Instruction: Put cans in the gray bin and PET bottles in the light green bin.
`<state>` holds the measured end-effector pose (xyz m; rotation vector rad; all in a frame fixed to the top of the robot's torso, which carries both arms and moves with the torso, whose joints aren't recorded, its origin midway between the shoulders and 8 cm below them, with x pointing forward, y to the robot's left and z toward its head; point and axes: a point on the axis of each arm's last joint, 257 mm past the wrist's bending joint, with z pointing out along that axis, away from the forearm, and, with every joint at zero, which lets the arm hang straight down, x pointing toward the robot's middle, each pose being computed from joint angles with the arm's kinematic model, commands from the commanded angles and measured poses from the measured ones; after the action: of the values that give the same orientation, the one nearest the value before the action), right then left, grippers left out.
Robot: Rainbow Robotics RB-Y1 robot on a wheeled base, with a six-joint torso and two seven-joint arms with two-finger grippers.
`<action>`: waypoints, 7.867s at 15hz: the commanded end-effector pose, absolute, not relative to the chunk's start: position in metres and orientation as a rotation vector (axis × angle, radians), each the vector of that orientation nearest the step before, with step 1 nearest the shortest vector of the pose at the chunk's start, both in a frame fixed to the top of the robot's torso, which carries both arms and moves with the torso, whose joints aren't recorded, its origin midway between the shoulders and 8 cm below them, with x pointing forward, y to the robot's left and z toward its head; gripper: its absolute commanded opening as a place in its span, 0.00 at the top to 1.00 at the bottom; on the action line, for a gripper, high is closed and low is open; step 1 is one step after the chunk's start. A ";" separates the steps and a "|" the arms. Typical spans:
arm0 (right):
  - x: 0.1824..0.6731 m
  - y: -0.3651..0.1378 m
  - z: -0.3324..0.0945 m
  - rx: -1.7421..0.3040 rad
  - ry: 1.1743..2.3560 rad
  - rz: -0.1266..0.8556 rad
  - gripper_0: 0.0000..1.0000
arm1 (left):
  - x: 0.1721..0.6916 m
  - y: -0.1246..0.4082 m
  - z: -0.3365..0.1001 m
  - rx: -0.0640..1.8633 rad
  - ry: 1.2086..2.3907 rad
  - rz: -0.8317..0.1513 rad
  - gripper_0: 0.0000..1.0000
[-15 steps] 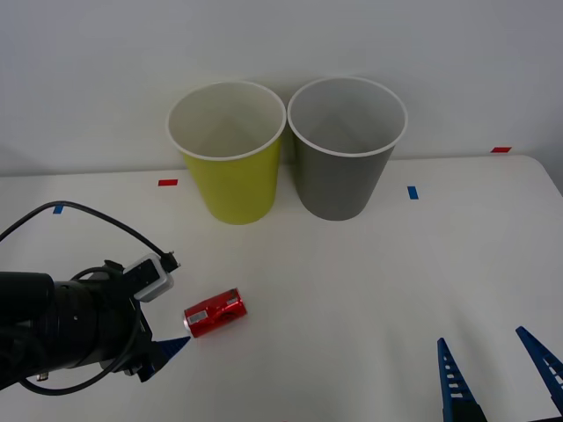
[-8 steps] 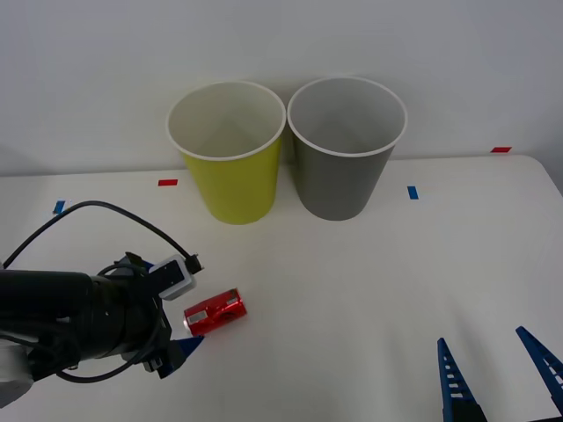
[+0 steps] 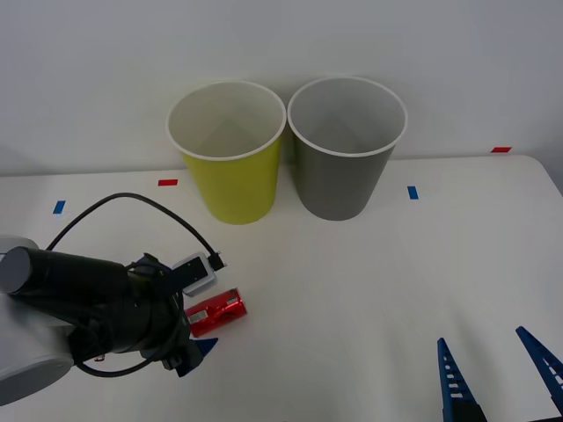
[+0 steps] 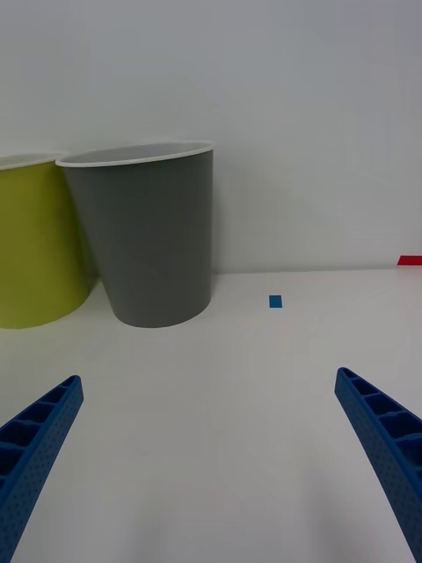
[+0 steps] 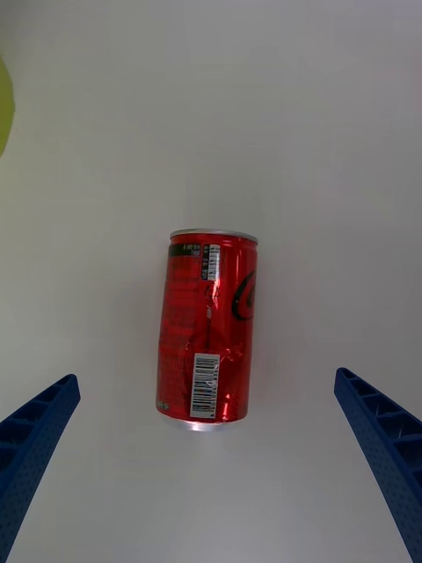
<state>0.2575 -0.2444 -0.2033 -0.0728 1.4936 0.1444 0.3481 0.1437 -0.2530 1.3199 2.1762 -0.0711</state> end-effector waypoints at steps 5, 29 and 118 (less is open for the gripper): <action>0.257 -0.244 -0.203 -0.073 1.494 0.144 0.00 | 0.366 0.118 -0.277 1.339 2.232 -0.071 0.00; 0.257 -0.244 -0.203 -0.073 1.494 0.144 0.00 | 0.379 0.108 -0.312 1.215 2.579 0.009 0.00; 0.257 -0.244 -0.203 -0.073 1.494 0.144 0.00 | 0.463 0.046 0.162 0.656 1.439 -0.519 1.00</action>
<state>0.2575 -0.2444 -0.2033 -0.0728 1.4936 0.1445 0.4569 0.0529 0.1603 0.6568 1.4415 -0.5246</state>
